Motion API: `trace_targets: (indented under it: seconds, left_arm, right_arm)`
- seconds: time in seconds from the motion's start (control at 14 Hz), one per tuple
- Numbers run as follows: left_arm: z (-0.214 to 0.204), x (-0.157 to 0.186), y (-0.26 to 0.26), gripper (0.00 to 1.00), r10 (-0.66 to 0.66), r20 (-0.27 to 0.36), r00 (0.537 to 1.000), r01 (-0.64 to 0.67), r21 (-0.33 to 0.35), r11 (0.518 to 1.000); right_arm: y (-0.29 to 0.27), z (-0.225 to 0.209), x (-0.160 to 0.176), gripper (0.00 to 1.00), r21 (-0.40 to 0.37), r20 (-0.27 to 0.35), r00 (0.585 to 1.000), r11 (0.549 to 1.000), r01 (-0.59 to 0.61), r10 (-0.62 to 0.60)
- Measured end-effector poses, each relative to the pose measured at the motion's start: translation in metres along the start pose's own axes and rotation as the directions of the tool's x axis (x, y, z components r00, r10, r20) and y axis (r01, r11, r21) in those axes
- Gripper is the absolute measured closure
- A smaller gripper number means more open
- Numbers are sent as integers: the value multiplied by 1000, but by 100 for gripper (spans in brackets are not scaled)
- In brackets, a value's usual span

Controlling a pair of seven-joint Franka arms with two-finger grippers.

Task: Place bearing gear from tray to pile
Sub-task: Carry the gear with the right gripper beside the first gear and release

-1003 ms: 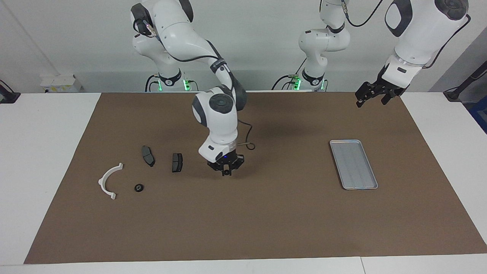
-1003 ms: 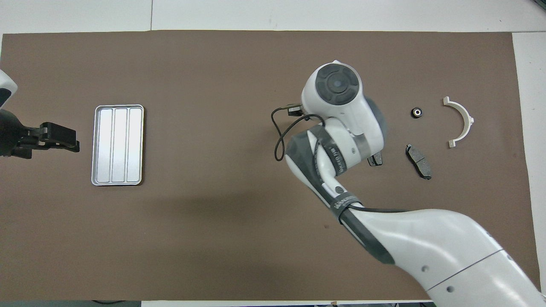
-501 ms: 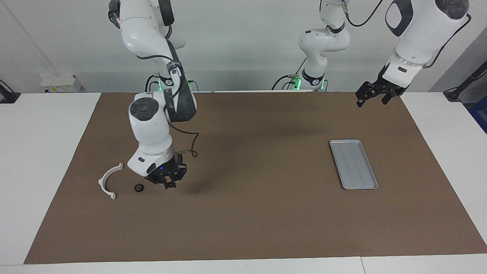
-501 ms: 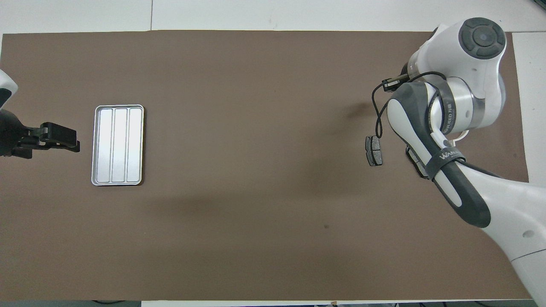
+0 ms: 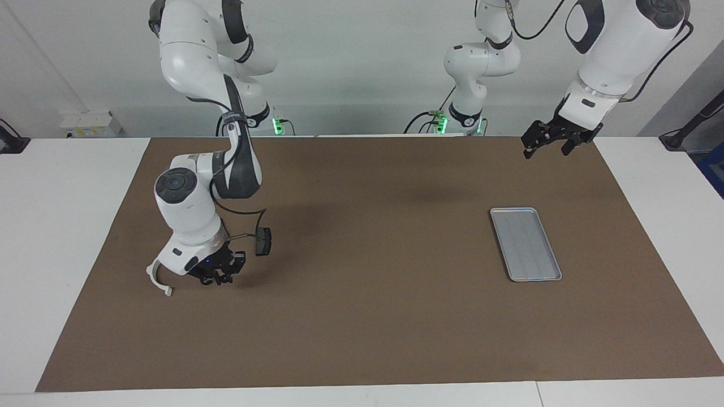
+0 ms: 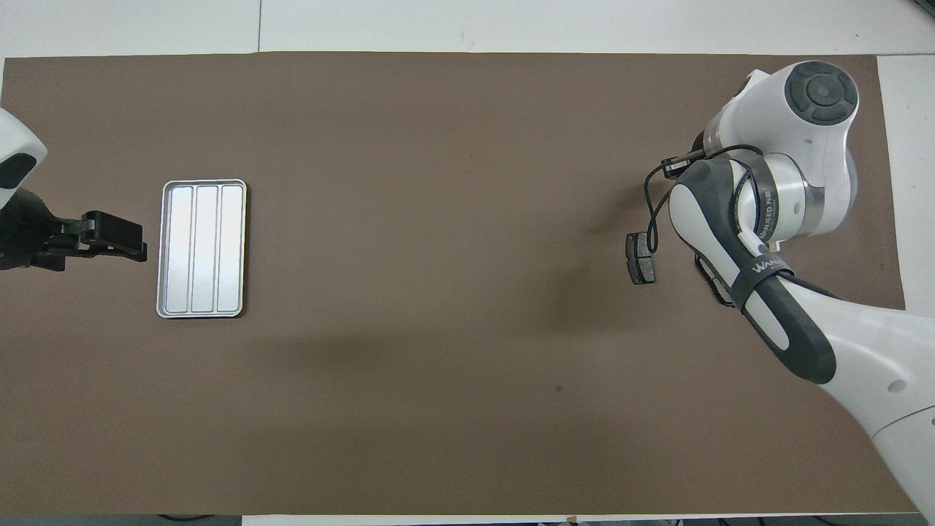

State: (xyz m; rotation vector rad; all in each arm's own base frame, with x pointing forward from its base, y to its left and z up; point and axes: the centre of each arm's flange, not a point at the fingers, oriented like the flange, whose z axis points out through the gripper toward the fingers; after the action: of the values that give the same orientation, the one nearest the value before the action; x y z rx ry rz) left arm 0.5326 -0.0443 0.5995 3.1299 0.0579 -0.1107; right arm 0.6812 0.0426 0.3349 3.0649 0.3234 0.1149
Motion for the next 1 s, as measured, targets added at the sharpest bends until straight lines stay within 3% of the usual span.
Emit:
trace_targets:
  seconds: [0.43, 1.0]
  left_arm:
    - [-2, 3, -4, 0, -7, -25, 1000, 7, -4, 1000]
    - [-4, 4, -3, 0, -7, -37, 999, 7, -5, 1000]
  right_arm:
    - [-5, 32, -16, 76, 3, -6, 1000, 1000, 6, -6]
    - [-6, 43, -26, 76, 7, 18, 1000, 1000, 11, -12]
